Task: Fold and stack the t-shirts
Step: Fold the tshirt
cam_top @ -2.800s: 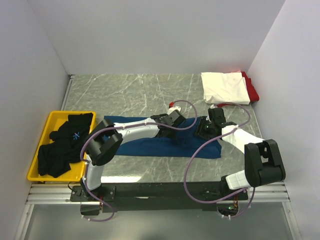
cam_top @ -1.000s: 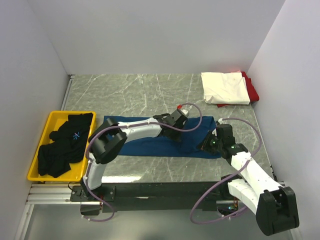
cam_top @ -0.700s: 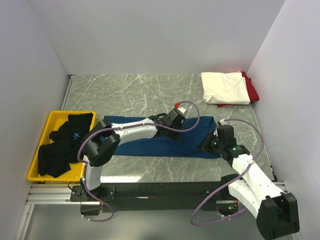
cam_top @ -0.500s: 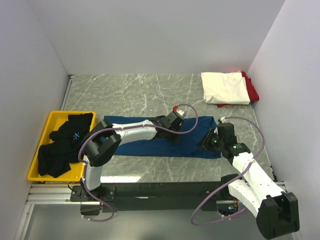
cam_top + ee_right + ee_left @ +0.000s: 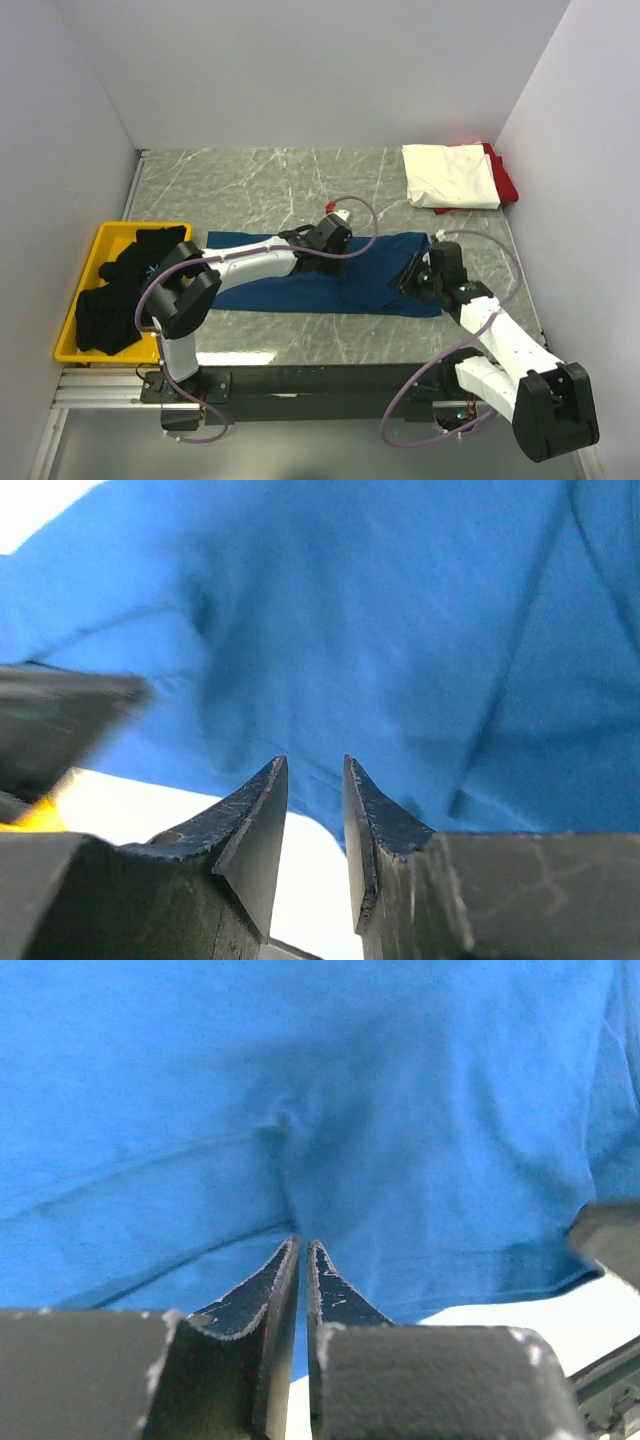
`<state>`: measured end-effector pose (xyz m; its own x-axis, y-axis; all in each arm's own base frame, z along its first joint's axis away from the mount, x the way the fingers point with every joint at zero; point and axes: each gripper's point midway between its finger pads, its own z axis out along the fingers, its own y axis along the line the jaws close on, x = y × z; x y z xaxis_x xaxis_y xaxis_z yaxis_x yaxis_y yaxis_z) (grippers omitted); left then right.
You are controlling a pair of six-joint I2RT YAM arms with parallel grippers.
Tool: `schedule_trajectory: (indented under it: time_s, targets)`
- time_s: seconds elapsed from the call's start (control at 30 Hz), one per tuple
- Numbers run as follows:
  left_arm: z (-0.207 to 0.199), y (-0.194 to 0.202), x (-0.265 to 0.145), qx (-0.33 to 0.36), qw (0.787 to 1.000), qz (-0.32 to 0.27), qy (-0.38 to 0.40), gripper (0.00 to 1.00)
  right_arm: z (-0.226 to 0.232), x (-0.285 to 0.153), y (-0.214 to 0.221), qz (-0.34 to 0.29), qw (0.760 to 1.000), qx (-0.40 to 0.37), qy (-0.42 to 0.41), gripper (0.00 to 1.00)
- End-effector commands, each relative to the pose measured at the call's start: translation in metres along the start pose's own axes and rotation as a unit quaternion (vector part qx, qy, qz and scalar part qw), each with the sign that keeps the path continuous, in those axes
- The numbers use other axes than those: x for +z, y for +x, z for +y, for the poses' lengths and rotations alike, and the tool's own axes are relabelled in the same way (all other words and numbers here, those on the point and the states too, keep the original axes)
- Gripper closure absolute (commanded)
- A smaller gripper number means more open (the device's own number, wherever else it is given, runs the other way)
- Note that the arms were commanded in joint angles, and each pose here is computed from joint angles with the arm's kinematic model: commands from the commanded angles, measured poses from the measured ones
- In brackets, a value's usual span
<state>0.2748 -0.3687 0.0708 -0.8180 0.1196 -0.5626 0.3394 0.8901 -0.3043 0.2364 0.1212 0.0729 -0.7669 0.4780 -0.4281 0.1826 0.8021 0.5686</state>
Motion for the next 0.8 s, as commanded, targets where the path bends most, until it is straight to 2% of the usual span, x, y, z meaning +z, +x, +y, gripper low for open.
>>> schedule_trajectory:
  time_s: [0.0, 0.2, 0.33, 0.43, 0.6, 0.77]
  targets:
    - [0.004, -0.018, -0.011, -0.034, 0.999, -0.021, 0.014, 0.87, -0.009, 0.007, 0.028, 0.028, 0.999, 0.032, -0.013, 0.64]
    - [0.019, -0.022, -0.013, -0.068, 0.997, -0.021, 0.010, 0.87, -0.031, 0.004, 0.054, 0.043, 0.997, 0.068, 0.008, 0.64]
    - [0.030, -0.029, -0.019, -0.104, 0.994, -0.025, 0.018, 0.87, -0.028, -0.003, 0.051, 0.033, 0.997, 0.073, 0.004, 0.64]
    - [0.040, -0.035, -0.026, -0.121, 0.992, -0.034, 0.015, 0.87, -0.010, -0.017, 0.032, 0.008, 0.998, 0.061, -0.011, 0.64]
    - [0.070, -0.040, -0.037, -0.155, 0.987, -0.042, -0.021, 0.87, 0.020, -0.035, -0.026, -0.077, 0.996, 0.030, -0.019, 0.64]
    - [0.099, -0.029, -0.050, -0.187, 0.980, -0.043, -0.052, 0.86, 0.034, -0.011, -0.060, -0.071, 0.997, 0.001, 0.010, 0.63]
